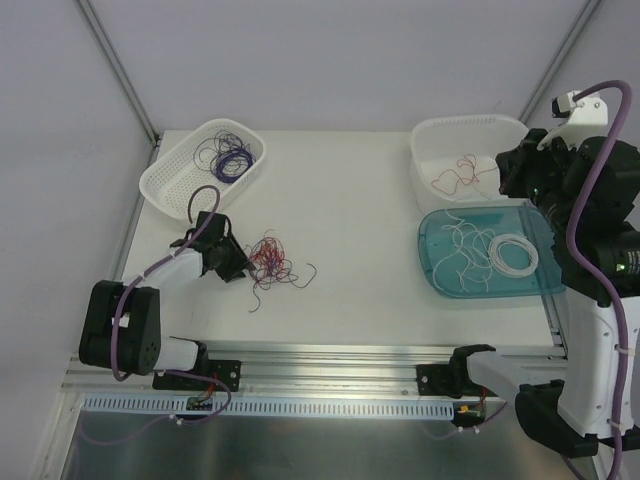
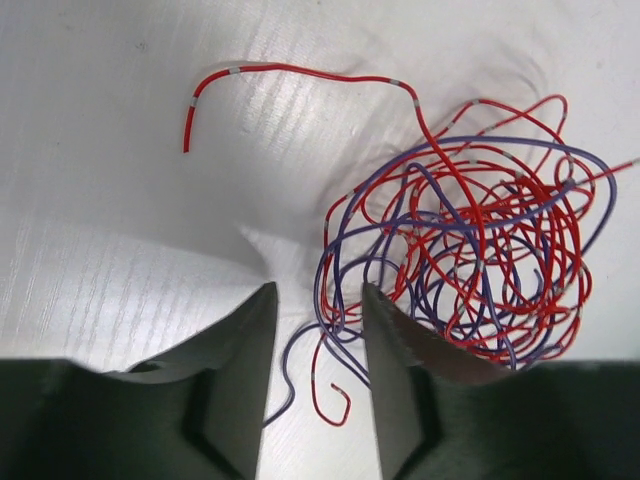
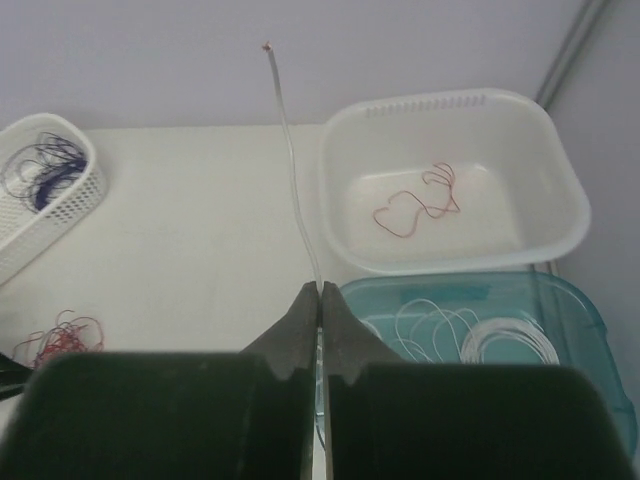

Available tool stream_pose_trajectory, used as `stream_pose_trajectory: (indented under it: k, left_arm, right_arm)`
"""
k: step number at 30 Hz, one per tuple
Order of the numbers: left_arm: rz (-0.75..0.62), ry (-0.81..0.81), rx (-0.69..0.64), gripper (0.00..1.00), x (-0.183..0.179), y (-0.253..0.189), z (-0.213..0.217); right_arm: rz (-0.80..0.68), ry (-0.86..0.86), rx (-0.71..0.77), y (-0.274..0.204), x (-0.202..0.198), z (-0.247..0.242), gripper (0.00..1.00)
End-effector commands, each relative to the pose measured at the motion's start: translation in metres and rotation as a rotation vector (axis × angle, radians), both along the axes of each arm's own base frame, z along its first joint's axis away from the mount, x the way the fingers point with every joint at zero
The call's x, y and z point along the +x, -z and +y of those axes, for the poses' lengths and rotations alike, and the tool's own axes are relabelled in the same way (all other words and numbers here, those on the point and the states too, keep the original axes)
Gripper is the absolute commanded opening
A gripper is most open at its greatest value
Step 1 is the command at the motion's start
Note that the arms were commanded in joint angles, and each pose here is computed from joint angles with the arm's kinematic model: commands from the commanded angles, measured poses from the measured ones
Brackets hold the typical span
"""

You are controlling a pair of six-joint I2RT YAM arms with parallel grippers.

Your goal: Untangle the cables

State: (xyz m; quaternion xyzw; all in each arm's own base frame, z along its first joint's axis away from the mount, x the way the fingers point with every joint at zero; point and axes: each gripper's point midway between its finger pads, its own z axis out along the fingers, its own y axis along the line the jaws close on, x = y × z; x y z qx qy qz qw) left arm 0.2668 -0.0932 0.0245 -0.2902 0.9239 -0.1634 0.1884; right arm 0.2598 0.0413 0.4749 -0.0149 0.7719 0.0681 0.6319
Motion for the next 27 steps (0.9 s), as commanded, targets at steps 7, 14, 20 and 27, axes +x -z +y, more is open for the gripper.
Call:
stream_pose_trajectory:
  k: [7,14,20,27]
  left_arm:
    - [-0.137,0.138,0.023,0.57,-0.002,-0.041,0.001]
    - [-0.209,0.187,0.042,0.75,-0.01,-0.055,0.003]
    - [-0.229,0.21,0.04,0.89,-0.014,-0.059,0.002]
    - [-0.227,0.225,0.033,0.99,-0.017,-0.059,0.0]
  right_arm:
    - [0.056,0.239,-0.015,0.042,0.01,-0.046,0.01]
    - [0.033,0.249,0.036,0.036,0.008,-0.049,0.01]
    - [-0.067,0.231,0.065,-0.006,-0.004,-0.048,0.01]
    - [-0.111,0.35,0.011,-0.015,0.0,-0.073,0.01]
